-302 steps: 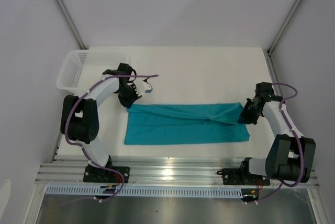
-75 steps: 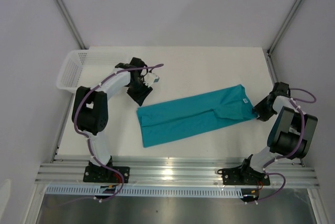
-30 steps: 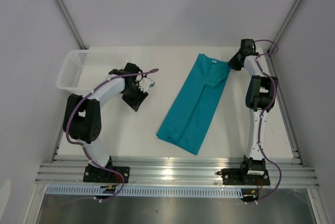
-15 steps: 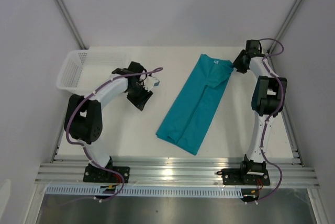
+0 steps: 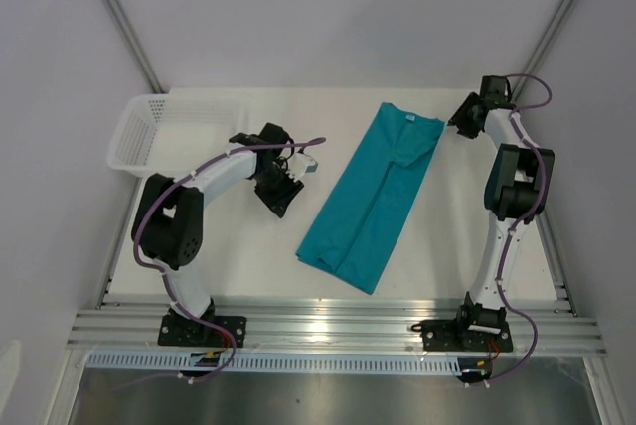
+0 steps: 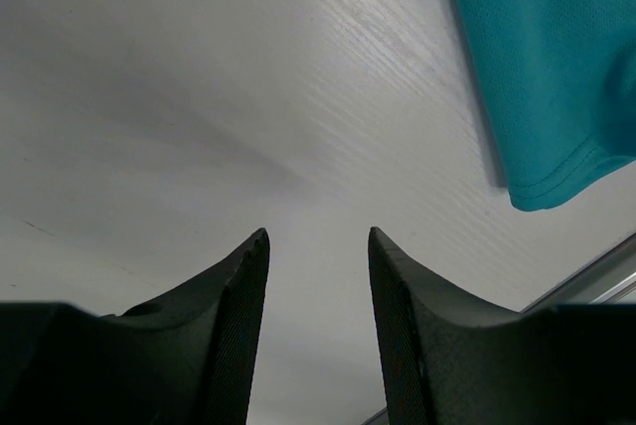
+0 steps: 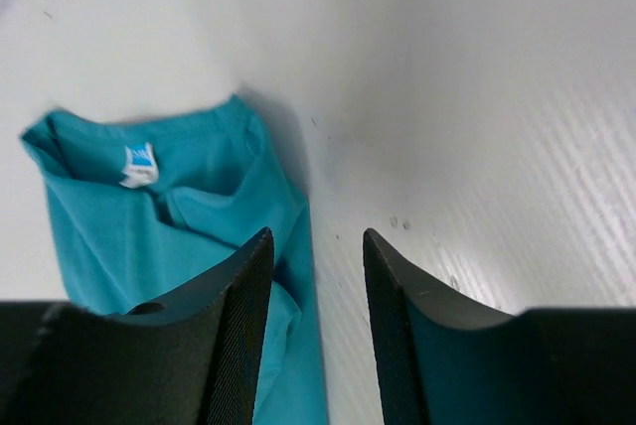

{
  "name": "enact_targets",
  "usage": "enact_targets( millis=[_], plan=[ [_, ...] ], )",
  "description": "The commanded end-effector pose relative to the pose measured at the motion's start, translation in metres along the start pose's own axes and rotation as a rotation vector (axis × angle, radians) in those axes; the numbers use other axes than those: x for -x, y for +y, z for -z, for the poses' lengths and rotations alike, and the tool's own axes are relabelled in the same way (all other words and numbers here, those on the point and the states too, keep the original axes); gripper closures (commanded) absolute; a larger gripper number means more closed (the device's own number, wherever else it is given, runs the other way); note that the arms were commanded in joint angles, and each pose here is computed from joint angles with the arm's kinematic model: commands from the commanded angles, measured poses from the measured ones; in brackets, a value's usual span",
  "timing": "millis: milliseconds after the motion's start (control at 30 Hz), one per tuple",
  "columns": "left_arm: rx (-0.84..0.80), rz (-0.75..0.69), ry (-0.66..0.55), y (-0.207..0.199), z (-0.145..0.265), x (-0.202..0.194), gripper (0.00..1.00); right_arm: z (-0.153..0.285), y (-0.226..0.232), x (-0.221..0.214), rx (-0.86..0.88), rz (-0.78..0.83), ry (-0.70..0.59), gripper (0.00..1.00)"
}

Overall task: Roll the t-shirts
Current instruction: Fold the tshirt

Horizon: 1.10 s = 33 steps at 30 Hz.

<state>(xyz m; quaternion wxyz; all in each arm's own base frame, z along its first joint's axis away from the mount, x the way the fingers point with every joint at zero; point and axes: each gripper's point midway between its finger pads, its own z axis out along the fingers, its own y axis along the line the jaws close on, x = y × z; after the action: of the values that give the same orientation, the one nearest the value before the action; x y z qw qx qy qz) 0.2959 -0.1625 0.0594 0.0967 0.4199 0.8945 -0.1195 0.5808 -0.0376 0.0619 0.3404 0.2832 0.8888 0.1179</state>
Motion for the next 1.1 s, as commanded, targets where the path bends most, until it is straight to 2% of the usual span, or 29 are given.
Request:
enact_targets(
  millis=[0, 200, 433, 500, 533, 633, 833, 1000, 1067],
  plan=[
    [-0.010, 0.000, -0.054, -0.001, 0.004, 0.016, 0.52, 0.020, 0.031, 0.026, 0.092, 0.057, -0.053, 0.57],
    [-0.057, -0.017, -0.072, -0.016, -0.003, 0.025, 0.52, 0.017, 0.030, -0.026, 0.201, 0.078, 0.037, 0.60],
    [-0.112, -0.034, -0.030, -0.031, -0.025, 0.024, 0.52, 0.003, 0.037, -0.043, 0.215, 0.094, 0.088, 0.58],
    [-0.116, -0.024, -0.017, -0.031, -0.029, 0.021, 0.52, 0.001, 0.035, -0.045, 0.205, 0.088, 0.090, 0.64],
    [-0.116, -0.022, -0.017, -0.031, -0.029, 0.020, 0.52, 0.000, 0.033, -0.046, 0.195, 0.084, 0.091, 0.72],
    [-0.118, -0.019, -0.011, -0.032, -0.031, 0.017, 0.52, 0.000, 0.027, -0.043, 0.162, 0.073, 0.081, 0.84],
    [-0.117, -0.014, 0.000, -0.032, -0.032, 0.014, 0.52, -0.005, 0.011, -0.036, 0.099, 0.032, 0.076, 0.96],
    [-0.116, -0.017, 0.004, -0.032, -0.032, 0.013, 0.52, -0.006, 0.012, -0.035, 0.105, 0.040, 0.076, 0.93],
    [-0.114, -0.015, 0.005, -0.031, -0.032, 0.012, 0.52, -0.005, 0.013, -0.034, 0.109, 0.040, 0.075, 0.80]
  ],
)
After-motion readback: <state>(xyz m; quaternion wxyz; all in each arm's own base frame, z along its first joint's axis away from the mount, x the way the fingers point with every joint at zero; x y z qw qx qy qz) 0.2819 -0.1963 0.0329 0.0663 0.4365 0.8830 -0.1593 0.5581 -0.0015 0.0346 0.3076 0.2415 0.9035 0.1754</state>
